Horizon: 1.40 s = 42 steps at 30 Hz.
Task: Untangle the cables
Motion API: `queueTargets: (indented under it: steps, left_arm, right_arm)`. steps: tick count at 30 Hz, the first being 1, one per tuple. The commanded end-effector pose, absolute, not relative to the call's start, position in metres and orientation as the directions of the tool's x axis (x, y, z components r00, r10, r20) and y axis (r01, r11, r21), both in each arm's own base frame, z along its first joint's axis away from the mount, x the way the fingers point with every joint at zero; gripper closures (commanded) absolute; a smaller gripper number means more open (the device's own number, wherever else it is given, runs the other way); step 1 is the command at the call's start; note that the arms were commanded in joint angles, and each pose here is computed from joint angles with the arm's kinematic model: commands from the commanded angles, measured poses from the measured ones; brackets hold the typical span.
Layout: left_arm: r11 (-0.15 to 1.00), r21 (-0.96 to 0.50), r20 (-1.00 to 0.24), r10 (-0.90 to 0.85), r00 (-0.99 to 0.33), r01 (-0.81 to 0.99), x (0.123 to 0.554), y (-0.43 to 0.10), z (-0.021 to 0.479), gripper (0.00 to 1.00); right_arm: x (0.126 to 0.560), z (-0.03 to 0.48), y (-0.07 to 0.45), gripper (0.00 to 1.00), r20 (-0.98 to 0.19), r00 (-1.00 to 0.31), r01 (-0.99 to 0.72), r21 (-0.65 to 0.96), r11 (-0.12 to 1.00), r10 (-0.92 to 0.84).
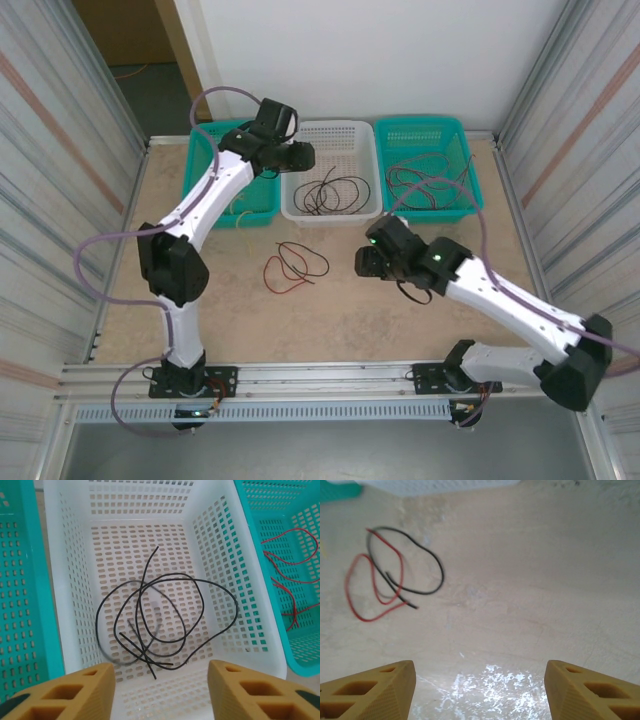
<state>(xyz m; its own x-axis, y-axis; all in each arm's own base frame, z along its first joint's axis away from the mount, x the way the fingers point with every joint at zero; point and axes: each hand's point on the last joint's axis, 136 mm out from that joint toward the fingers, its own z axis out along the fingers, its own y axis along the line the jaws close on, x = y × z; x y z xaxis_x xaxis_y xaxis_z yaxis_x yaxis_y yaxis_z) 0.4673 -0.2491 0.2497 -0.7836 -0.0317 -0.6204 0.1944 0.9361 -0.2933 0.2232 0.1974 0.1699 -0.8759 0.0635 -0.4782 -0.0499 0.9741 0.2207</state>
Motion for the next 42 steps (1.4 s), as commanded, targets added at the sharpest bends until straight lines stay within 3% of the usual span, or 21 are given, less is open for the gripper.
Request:
queueTargets:
  steps: [1, 6, 9, 13, 20, 25, 30, 36, 42]
  left_arm:
    - [0.934, -0.297, -0.675, -0.059, -0.735, 0.199, 0.463, -0.239, 0.284, 0.45]
    - [0.95, -0.252, -0.689, -0.041, -0.724, 0.185, 0.426, -0.211, 0.285, 0.44]
    - [0.953, -0.259, -0.64, -0.047, -0.767, 0.157, 0.387, -0.193, 0.258, 0.45]
    - [0.955, -0.249, -0.59, -0.015, -0.807, 0.164, 0.331, -0.181, 0.223, 0.48]
    - [0.919, -0.172, -0.591, 0.191, -0.784, 0.354, 0.253, -0.198, 0.197, 0.47]
    - [0.852, -0.1, -0.549, 0.383, -0.743, 0.514, 0.211, -0.219, 0.167, 0.39]
    - [0.798, -0.212, -0.539, 0.386, -0.749, 0.564, 0.196, -0.237, 0.16, 0.39]
    - [0.791, -0.209, -0.64, 0.334, -0.692, 0.575, 0.203, -0.236, 0.185, 0.34]
    - [0.823, -0.176, -0.641, 0.322, -0.697, 0.541, 0.21, -0.229, 0.186, 0.35]
  right_arm:
    - [0.226, 0.142, 0.208, 0.38, -0.401, -0.915, -0.012, 0.128, 0.992, 0.041]
    - [0.242, 0.103, 0.252, 0.43, -0.329, -0.941, -0.096, 0.049, 0.994, -0.075]
    - [0.254, 0.091, 0.283, 0.46, -0.302, -0.943, -0.157, 0.044, 0.987, -0.137]
    - [0.275, 0.07, 0.283, 0.55, -0.267, -0.959, -0.08, -0.068, 0.994, -0.095]
    - [0.292, 0.04, 0.298, 0.59, -0.249, -0.965, -0.066, -0.071, 0.995, -0.081]
    - [0.295, 0.025, 0.29, 0.65, -0.219, -0.975, -0.021, -0.064, 0.998, -0.034]
    - [0.293, 0.015, 0.29, 0.71, -0.183, -0.983, -0.022, -0.059, 0.998, -0.033]
    - [0.292, 0.007, 0.291, 0.84, -0.151, -0.988, -0.021, -0.062, 0.998, -0.03]
    - [0.292, 0.019, 0.292, 0.98, -0.191, -0.981, -0.034, -0.059, 0.998, -0.045]
